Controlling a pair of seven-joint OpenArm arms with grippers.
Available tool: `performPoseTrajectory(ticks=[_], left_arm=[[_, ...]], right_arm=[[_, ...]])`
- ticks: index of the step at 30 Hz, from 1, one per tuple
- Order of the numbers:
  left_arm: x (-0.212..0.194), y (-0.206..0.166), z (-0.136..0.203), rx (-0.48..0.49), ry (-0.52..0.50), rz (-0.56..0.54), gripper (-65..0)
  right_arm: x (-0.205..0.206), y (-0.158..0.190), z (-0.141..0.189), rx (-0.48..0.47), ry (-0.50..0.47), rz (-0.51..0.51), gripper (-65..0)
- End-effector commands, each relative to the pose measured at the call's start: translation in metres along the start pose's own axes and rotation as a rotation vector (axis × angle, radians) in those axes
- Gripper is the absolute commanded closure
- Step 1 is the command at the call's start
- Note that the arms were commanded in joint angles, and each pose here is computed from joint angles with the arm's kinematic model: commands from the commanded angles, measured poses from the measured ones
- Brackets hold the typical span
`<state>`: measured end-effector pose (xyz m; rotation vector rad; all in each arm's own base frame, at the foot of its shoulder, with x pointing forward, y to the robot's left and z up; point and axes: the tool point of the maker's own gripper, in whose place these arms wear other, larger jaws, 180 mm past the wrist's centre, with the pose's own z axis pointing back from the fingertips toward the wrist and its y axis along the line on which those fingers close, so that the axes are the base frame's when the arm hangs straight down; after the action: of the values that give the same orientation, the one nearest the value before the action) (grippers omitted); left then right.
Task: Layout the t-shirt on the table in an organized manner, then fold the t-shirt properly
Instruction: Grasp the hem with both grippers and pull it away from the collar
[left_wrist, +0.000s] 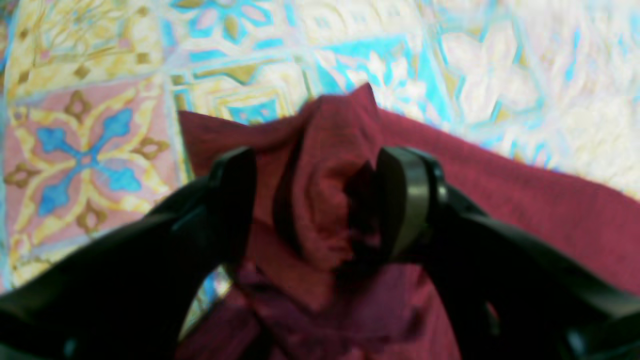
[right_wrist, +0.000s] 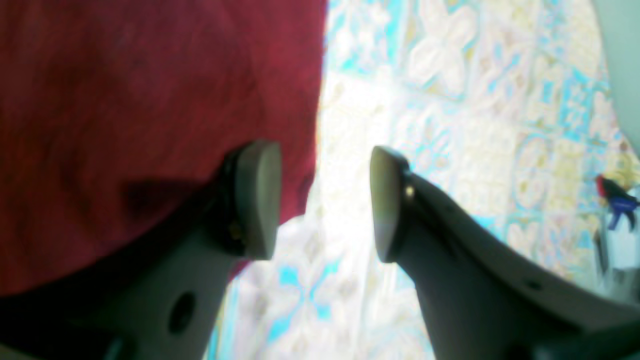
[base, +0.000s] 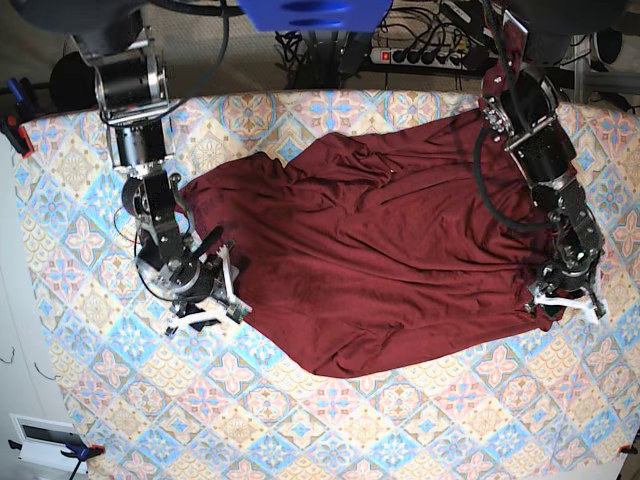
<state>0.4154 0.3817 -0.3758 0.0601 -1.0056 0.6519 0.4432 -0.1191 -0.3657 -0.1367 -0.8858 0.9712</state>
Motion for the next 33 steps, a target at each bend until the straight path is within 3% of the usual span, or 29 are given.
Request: performPoseTrajectory(ticks=[1, 6, 9, 15, 23, 33], left_arm=[[0.025, 0.011, 0.005, 0.011, -0.064, 0.019, -37.0], [0.024, 0.029, 0.015, -0.001, -0.049, 0.131, -37.0], [0.027, 0.032, 0.022, -0.022, -0.031, 0.188, -37.0], [0.039, 0.032, 0.042, -0.054, -0.085, 0.182, -37.2], [0.044, 0.023, 0.045, -0.109, -0.105, 0.257, -37.6], [0.08, 0.011, 0.074, -0.197, -0.227, 0.281, -37.6]], right_arm=[[0.02, -0.024, 0.003, -0.037, -0.052, -0.029, -28.0], [0.033, -0.024, -0.001, 0.04, -0.13, -0.214, -28.1], [0.052, -0.035, 0.001, 0.05, -0.194, -0.266, -28.1], [0.054, -0.035, 0.002, 0.054, -0.203, -0.273, -28.1], [0.055, -0.035, 0.002, 0.053, -0.204, -0.272, -28.2], [0.059, -0.024, 0.0, 0.078, -0.2, -0.24, -28.2]])
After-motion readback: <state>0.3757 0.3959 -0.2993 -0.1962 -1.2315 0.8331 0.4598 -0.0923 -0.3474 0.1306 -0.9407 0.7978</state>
